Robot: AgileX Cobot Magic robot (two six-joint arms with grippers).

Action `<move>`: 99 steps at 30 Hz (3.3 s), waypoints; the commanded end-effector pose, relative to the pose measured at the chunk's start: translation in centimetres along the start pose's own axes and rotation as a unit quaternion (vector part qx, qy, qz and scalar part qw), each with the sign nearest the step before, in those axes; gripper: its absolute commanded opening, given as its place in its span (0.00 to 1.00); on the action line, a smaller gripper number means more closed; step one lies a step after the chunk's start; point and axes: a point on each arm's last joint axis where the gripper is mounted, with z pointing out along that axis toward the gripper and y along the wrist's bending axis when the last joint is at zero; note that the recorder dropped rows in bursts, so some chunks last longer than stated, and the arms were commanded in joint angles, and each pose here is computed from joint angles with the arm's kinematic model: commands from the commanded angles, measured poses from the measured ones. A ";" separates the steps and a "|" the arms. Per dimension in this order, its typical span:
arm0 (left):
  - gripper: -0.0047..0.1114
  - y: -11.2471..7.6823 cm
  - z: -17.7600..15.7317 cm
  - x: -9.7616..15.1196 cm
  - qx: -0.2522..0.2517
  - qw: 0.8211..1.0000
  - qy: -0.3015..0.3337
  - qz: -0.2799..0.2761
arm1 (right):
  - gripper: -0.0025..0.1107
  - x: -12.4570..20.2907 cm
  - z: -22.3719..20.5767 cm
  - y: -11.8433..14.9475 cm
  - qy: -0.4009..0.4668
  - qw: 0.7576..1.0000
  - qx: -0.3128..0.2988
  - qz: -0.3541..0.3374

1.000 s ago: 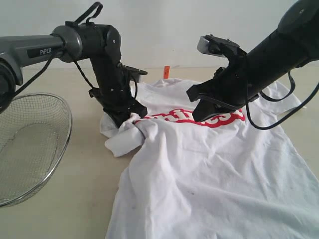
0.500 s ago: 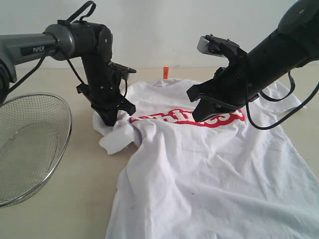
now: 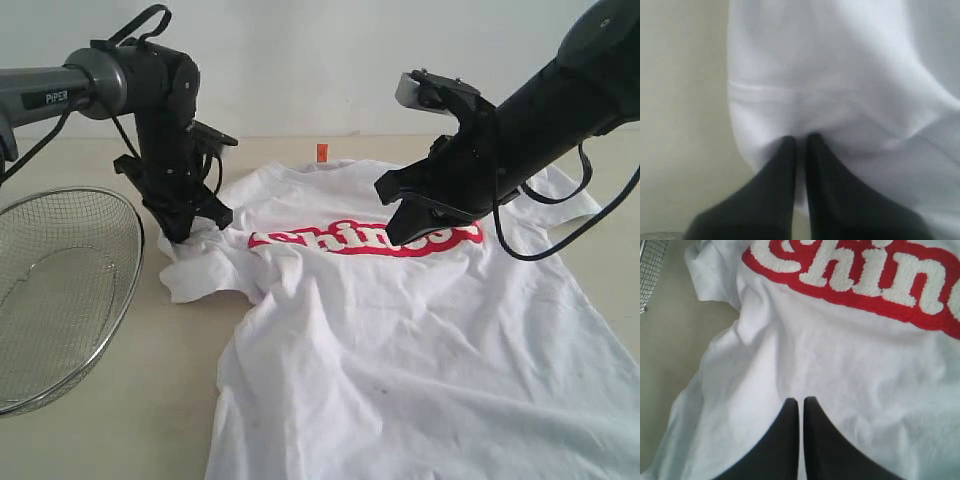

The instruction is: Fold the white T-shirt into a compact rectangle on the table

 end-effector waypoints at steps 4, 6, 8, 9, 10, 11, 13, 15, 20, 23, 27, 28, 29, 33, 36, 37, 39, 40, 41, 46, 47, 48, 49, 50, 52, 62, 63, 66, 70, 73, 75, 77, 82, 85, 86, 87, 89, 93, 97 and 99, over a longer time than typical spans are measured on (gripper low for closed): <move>0.08 2.1 -1.7 -2.1 -0.037 0.998 -0.055 -0.018 | 0.02 0.0 -0.3 0.3 0.004 1.000 -0.006 -0.007; 0.08 2.3 -1.9 -2.6 -0.033 0.997 -0.071 -0.022 | 0.02 0.0 -0.3 0.3 0.004 1.000 -0.005 -0.007; 0.08 2.3 -2.6 -3.1 -0.018 0.995 -0.090 -0.027 | 0.02 -0.1 -0.3 0.2 0.000 1.000 -0.003 -0.007; 0.08 2.0 -3.3 -3.3 0.000 0.994 -0.105 -0.031 | 0.02 -0.1 -0.3 0.2 -0.002 1.000 -0.001 -0.007; 0.08 1.7 -4.0 -3.5 0.027 0.992 -0.120 -0.034 | 0.02 -0.2 -0.3 0.2 -0.004 1.000 0.001 -0.007; 0.08 1.2 -4.7 -3.8 0.057 0.989 -0.136 -0.033 | 0.02 -0.2 -0.3 0.1 -0.007 1.000 0.003 -0.007; 0.08 0.2 -5.4 -4.2 0.106 0.981 -0.159 -0.006 | 0.02 -0.2 -0.3 0.1 -0.008 1.000 0.003 -0.007; 0.08 -0.2 -5.0 -4.3 0.123 0.979 -0.159 -0.002 | 0.02 -0.2 -0.3 0.1 -0.007 1.000 0.003 -0.008; 0.08 -0.3 -2.9 -4.4 0.117 0.984 -0.136 -0.011 | 0.02 -0.2 -0.3 0.1 -0.007 1.000 0.003 -0.011; 0.08 -0.8 -2.4 -4.4 0.126 0.983 -0.131 -0.010 | 0.02 -0.2 -0.3 0.1 -0.007 1.000 0.003 -0.011; 0.08 -0.8 -1.1 -4.4 0.115 0.986 -0.118 -0.003 | 0.02 -0.2 -0.3 0.1 -0.007 1.000 0.003 -0.011; 0.08 -0.8 -0.8 -4.4 0.114 0.987 -0.115 -0.002 | 0.02 -0.2 -0.3 0.1 -0.007 1.000 0.003 -0.011; 0.08 -0.8 -0.6 -4.4 0.113 0.987 -0.113 -0.002 | 0.02 -0.2 -0.3 0.1 -0.007 1.000 0.003 -0.011; 0.08 -0.7 0.7 -4.3 0.100 0.990 -0.098 0.003 | 0.02 -0.2 -0.3 0.1 -0.007 1.000 0.003 -0.012; 0.08 -0.4 1.7 -4.2 0.075 0.994 -0.083 0.009 | 0.02 -0.2 -0.3 0.1 -0.007 1.000 0.003 -0.012; 0.08 -0.3 2.0 -4.1 0.066 0.995 -0.079 0.011 | 0.02 -0.2 -0.3 0.1 -0.007 1.000 0.003 -0.012; 0.08 0.0 2.4 -4.1 0.058 0.996 -0.074 0.013 | 0.02 -0.2 -0.3 0.1 -0.007 1.000 0.003 -0.012; 0.08 0.1 2.6 -4.0 0.053 0.996 -0.070 0.013 | 0.02 -0.2 -0.3 0.1 -0.007 1.000 0.003 -0.012; 0.08 0.3 2.6 -4.0 0.048 0.996 -0.069 0.014 | 0.02 -0.2 -0.3 0.1 -0.007 1.000 0.003 -0.012; 0.08 1.6 3.1 -3.6 0.047 0.997 -0.065 0.002 | 0.02 -0.2 -0.3 0.1 -0.007 1.000 0.003 -0.012; 0.08 1.7 3.2 -3.6 0.047 0.997 -0.065 0.001 | 0.02 -0.2 -0.3 0.1 -0.008 1.000 0.004 -0.012; 0.08 1.9 3.2 -3.5 0.047 0.997 -0.064 -0.002 | 0.02 -0.2 -0.3 0.1 -0.008 1.000 0.004 -0.012; 0.08 2.0 3.2 -3.5 0.047 0.997 -0.064 -0.003 | 0.02 -0.2 -0.3 0.1 -0.008 1.000 0.004 -0.012; 0.08 2.2 3.2 -3.4 0.048 0.997 -0.064 -0.005 | 0.02 -0.2 -0.3 0.1 -0.008 1.000 0.004 -0.012; 0.08 2.2 3.2 -3.4 0.049 0.997 -0.065 -0.004 | 0.02 -0.2 -0.3 0.1 -0.008 1.000 0.004 -0.012; 0.08 2.2 -5.2 -5.6 0.111 0.971 -0.211 -0.021 | 0.02 -0.8 1.3 -1.9 -0.041 0.998 0.055 0.008; 0.08 2.1 -6.0 -5.6 0.124 0.967 -0.221 -0.023 | 0.02 -0.9 1.4 -2.5 -0.047 0.997 0.065 0.019; 0.08 2.0 -9.1 -5.3 0.145 0.956 -0.252 -0.033 | 0.02 -2.8 0.2 -5.8 -0.081 0.991 0.086 0.059; 0.08 0.9 -10.3 -5.2 0.209 0.941 -0.263 -0.045 | 0.02 -6.1 -0.1 -9.0 -0.089 0.989 0.092 0.072; 0.08 -0.3 -9.4 -4.9 0.217 0.947 -0.233 -0.037 | 0.02 -8.4 2.5 -11.4 -0.076 0.991 0.088 0.073; 0.08 -0.7 -9.3 -4.3 0.215 0.951 -0.220 -0.021 | 0.02 -9.0 4.7 -13.0 -0.055 0.992 0.086 0.080; 0.08 -0.9 -9.3 -3.8 0.217 0.953 -0.210 -0.021 | 0.02 -9.3 5.5 -13.6 -0.040 0.993 0.089 0.073; 0.08 -1.8 -9.4 -2.7 0.224 0.956 -0.188 -0.003 | 0.02 -9.1 6.7 -14.8 -0.021 0.991 0.102 0.079; 0.08 -3.0 -9.1 -2.5 0.228 0.957 -0.179 0.018 | 0.02 -8.6 7.4 -15.0 -0.001 0.992 0.097 0.079; 0.08 -3.2 -9.0 -2.5 0.228 0.957 -0.176 0.020 | 0.02 -8.4 7.5 -15.0 0.007 0.992 0.096 0.078; 0.08 -3.7 -8.9 -2.5 0.230 0.957 -0.173 0.025 | 0.02 -8.4 7.5 -15.0 0.011 0.992 0.094 0.078; 0.08 -4.2 -8.9 -2.6 0.231 0.957 -0.172 0.031 | 0.02 -8.1 7.5 -14.9 0.023 0.993 0.090 0.078; 0.08 -5.3 -9.1 -2.7 0.237 0.955 -0.172 0.040 | 0.02 -7.6 7.8 -14.9 0.052 0.992 0.090 0.072; 0.08 -6.6 -9.4 -2.8 0.245 0.953 -0.172 0.050 | 0.02 -6.7 8.8 -15.1 0.083 0.990 0.077 0.079; 0.08 -6.9 -9.4 -2.9 0.246 0.952 -0.172 0.053 | 0.02 -6.4 9.3 -15.2 0.094 0.990 0.075 0.078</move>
